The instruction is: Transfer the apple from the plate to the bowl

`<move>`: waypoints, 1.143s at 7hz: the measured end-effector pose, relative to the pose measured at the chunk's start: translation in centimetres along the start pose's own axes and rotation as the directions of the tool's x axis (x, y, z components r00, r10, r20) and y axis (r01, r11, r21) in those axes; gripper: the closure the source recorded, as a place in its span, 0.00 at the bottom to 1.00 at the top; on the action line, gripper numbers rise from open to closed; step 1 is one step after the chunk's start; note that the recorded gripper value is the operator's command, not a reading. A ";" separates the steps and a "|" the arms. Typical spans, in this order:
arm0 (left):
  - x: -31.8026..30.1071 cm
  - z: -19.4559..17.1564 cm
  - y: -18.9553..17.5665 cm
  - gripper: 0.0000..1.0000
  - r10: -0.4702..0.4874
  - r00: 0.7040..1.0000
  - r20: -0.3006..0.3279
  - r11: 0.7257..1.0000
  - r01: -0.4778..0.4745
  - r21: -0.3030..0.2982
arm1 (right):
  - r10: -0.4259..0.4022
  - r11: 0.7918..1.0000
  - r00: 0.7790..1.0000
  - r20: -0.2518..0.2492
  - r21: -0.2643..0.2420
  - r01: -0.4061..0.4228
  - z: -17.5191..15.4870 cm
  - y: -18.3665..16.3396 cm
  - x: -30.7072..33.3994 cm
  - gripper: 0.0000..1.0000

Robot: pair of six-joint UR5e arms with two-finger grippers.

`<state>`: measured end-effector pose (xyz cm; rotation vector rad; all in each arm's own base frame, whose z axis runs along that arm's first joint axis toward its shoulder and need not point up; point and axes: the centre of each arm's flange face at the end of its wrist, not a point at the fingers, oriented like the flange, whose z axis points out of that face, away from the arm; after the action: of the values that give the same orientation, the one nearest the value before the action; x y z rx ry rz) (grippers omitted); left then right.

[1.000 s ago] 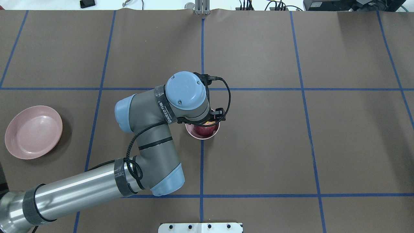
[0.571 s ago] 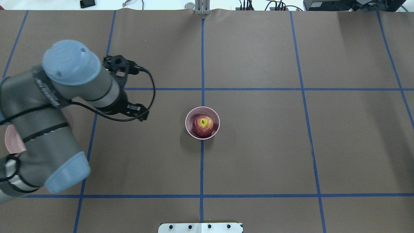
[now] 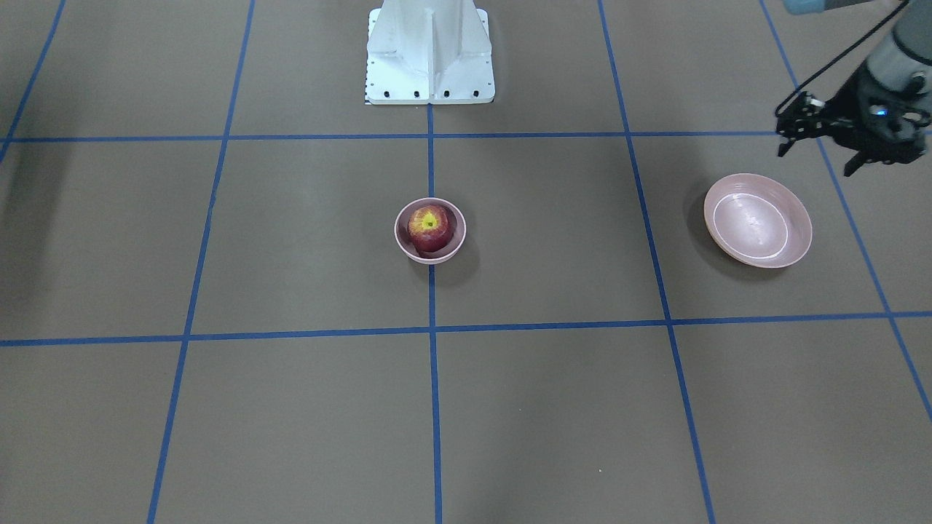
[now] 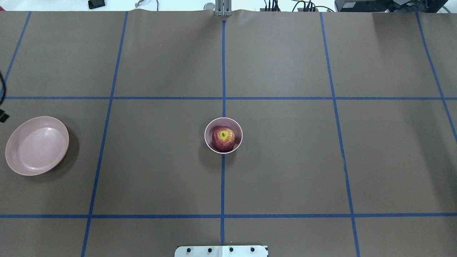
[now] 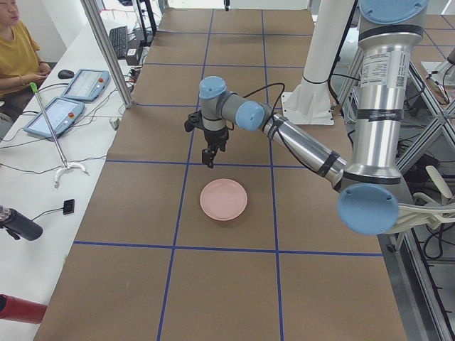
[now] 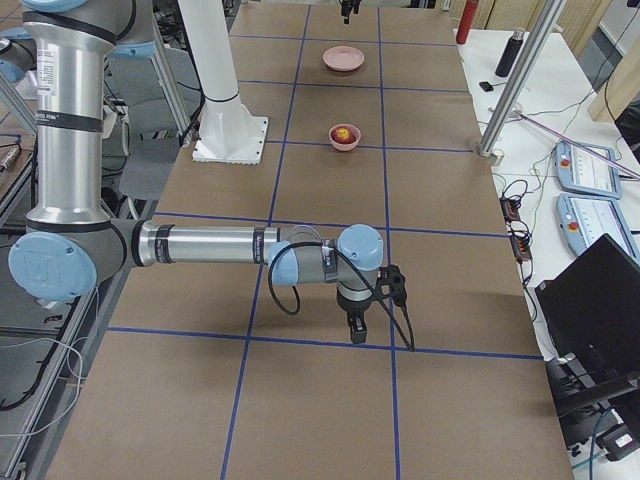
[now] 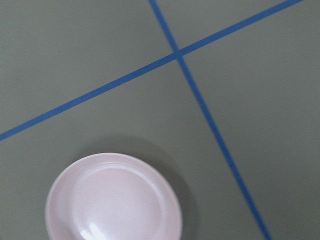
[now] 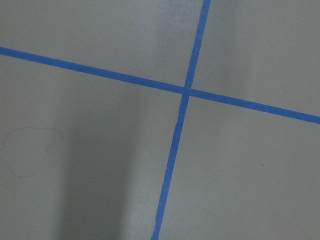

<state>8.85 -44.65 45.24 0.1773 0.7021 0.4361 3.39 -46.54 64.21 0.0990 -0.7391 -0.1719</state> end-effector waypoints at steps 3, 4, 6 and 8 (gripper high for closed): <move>-13.3 1.7 9.4 0.02 -0.054 0.998 0.023 0.998 0.055 -0.033 | 0.006 1.000 1.000 0.003 -0.001 -0.006 0.1 0.1 0.0 0.00; -15.1 2.1 11.7 0.02 -0.095 0.995 -0.001 0.995 0.095 -0.024 | 0.006 1.000 1.000 0.004 -0.001 -0.006 0.1 0.1 0.0 0.00; -16.7 2.9 15.2 0.02 -0.179 0.980 -0.089 0.984 0.179 -0.001 | 0.006 1.000 1.000 0.003 -0.001 -0.006 0.0 0.1 0.0 0.00; -17.6 2.6 15.3 0.02 -0.285 0.952 -0.108 0.958 0.288 0.006 | 0.005 1.000 1.000 0.002 -0.002 -0.005 0.1 0.1 0.0 0.00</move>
<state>-6.39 -38.79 62.16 0.0711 0.8232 0.1600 3.33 -46.41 64.26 0.0953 -0.7415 -0.1678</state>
